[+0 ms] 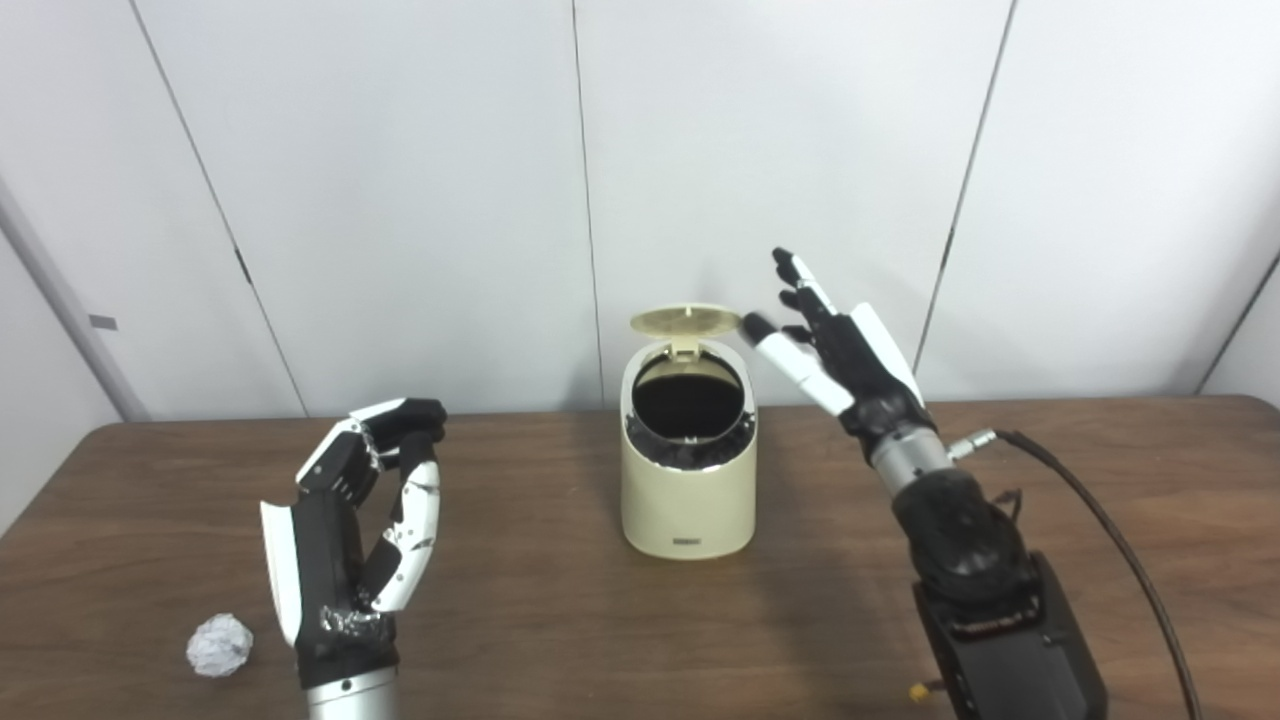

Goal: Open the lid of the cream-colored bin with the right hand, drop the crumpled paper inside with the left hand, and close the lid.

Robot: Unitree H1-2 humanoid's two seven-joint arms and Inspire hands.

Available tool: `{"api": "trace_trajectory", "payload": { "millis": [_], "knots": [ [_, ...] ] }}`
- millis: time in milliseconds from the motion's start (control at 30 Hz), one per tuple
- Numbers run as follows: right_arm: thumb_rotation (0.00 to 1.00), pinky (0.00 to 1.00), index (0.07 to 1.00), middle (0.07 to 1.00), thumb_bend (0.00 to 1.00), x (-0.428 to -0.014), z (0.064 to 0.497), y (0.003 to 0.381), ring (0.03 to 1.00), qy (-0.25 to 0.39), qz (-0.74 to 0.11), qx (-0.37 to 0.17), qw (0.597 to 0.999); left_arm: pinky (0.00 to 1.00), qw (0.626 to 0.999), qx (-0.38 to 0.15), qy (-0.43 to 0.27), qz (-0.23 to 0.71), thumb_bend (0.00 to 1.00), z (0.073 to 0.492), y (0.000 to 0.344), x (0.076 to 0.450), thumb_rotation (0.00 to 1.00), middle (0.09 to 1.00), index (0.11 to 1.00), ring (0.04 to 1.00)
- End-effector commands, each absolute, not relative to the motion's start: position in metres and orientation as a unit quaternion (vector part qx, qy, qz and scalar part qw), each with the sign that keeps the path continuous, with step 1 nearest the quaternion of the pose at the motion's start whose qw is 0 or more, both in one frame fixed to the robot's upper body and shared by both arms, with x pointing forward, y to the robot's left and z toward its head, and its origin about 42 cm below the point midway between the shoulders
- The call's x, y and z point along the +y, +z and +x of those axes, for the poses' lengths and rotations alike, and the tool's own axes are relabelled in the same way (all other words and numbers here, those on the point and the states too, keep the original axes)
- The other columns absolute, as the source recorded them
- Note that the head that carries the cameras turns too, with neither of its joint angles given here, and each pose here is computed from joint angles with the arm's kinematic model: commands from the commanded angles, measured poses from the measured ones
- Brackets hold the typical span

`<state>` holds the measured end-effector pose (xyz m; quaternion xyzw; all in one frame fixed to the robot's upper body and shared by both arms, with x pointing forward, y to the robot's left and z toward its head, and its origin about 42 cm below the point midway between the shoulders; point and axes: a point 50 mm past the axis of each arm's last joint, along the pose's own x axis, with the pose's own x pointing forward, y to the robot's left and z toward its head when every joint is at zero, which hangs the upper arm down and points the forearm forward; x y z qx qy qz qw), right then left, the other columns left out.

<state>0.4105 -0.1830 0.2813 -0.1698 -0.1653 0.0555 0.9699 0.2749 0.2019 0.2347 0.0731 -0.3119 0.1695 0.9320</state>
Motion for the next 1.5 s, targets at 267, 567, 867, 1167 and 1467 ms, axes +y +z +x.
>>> {"api": "trace_trajectory", "payload": {
  "millis": [267,567,867,1167,1467],
  "knots": [
    [0.92,0.90,0.877,0.910,0.72,-0.207,0.350,0.314,0.917,0.008,-0.087,-0.349,0.933,0.52,0.921,-0.347,0.167,0.064,0.24,0.276,0.250,0.203,0.40,0.619,0.594,0.602],
    [0.76,0.78,0.740,0.786,0.25,-0.219,0.296,0.284,0.811,-0.066,-0.070,-0.402,0.911,0.52,0.921,-0.346,0.164,0.068,0.24,0.275,0.248,0.207,0.41,0.621,0.596,0.605],
    [0.60,0.67,0.718,0.771,0.18,-0.235,0.272,0.235,0.764,-0.106,-0.054,-0.400,0.909,0.52,0.922,-0.345,0.157,0.075,0.23,0.275,0.246,0.209,0.39,0.621,0.597,0.604],
    [0.60,0.71,0.724,0.769,0.20,-0.249,0.256,0.211,0.768,-0.126,-0.046,-0.370,0.919,0.51,0.919,-0.349,0.157,0.094,0.30,0.278,0.249,0.218,0.44,0.625,0.599,0.605],
    [0.61,0.73,0.719,0.770,0.21,-0.283,0.250,0.196,0.776,-0.133,-0.068,-0.349,0.925,0.49,0.893,-0.348,0.201,0.201,0.48,0.269,0.252,0.246,0.44,0.635,0.614,0.615]
  ]
}}
